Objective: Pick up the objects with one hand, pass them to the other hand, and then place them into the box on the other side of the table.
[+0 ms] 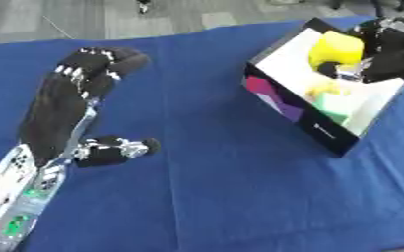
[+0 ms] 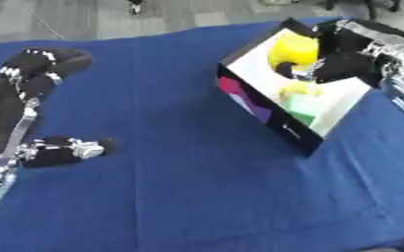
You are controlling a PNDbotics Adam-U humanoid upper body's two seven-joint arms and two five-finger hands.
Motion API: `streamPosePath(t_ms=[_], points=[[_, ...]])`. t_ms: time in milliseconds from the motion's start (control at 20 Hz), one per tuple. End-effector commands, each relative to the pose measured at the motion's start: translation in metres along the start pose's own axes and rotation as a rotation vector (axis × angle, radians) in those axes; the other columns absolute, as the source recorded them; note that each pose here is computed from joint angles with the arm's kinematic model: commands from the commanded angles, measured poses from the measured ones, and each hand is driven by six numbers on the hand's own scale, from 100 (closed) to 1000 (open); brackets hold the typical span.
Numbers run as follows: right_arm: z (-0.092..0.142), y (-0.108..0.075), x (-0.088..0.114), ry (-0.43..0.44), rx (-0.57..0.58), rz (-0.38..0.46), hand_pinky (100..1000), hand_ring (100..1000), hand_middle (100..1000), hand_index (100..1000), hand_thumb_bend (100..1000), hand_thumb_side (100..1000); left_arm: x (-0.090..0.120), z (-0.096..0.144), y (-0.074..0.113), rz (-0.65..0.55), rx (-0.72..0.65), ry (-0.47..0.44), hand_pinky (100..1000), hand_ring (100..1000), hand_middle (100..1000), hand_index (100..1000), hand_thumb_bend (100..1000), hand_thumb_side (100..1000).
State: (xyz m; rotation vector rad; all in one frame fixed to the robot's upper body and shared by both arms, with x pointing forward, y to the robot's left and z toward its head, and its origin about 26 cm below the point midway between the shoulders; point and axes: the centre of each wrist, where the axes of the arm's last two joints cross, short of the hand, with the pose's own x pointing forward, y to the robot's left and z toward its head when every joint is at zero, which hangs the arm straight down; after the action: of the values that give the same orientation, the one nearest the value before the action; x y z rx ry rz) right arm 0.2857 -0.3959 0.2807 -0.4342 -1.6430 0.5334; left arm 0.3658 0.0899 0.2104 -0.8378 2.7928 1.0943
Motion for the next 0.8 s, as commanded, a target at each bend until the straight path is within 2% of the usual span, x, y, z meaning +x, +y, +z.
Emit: streamPosePath(t_ms=[50, 150, 350, 600, 800], points=[[0.0, -0.018, 0.004, -0.011, -0.066, 0.086, 766, 608, 315, 612, 488, 100, -0.004, -0.007, 0.012, -0.02, 0.026, -0.016, 737, 709, 706, 849, 1000, 164], [0.0, -0.023, -0.002, -0.003, -0.102, 0.115, 772, 629, 354, 650, 507, 100, -0.003, -0.008, 0.012, -0.02, 0.03, -0.018, 737, 709, 706, 849, 1000, 163], [-0.001, -0.031, -0.013, 0.014, -0.15, 0.181, 795, 710, 488, 747, 570, 100, -0.003, -0.009, 0.013, -0.019, 0.032, -0.018, 737, 709, 706, 848, 1000, 165], [-0.001, -0.04, -0.026, 0.033, -0.206, 0.27, 834, 808, 695, 884, 669, 100, -0.003, -0.009, 0.013, -0.019, 0.037, -0.021, 737, 710, 706, 849, 1000, 164], [0.0, -0.045, -0.033, 0.051, -0.244, 0.301, 841, 836, 739, 908, 691, 100, -0.003, -0.009, 0.012, -0.018, 0.038, -0.017, 737, 710, 707, 849, 1000, 164]])
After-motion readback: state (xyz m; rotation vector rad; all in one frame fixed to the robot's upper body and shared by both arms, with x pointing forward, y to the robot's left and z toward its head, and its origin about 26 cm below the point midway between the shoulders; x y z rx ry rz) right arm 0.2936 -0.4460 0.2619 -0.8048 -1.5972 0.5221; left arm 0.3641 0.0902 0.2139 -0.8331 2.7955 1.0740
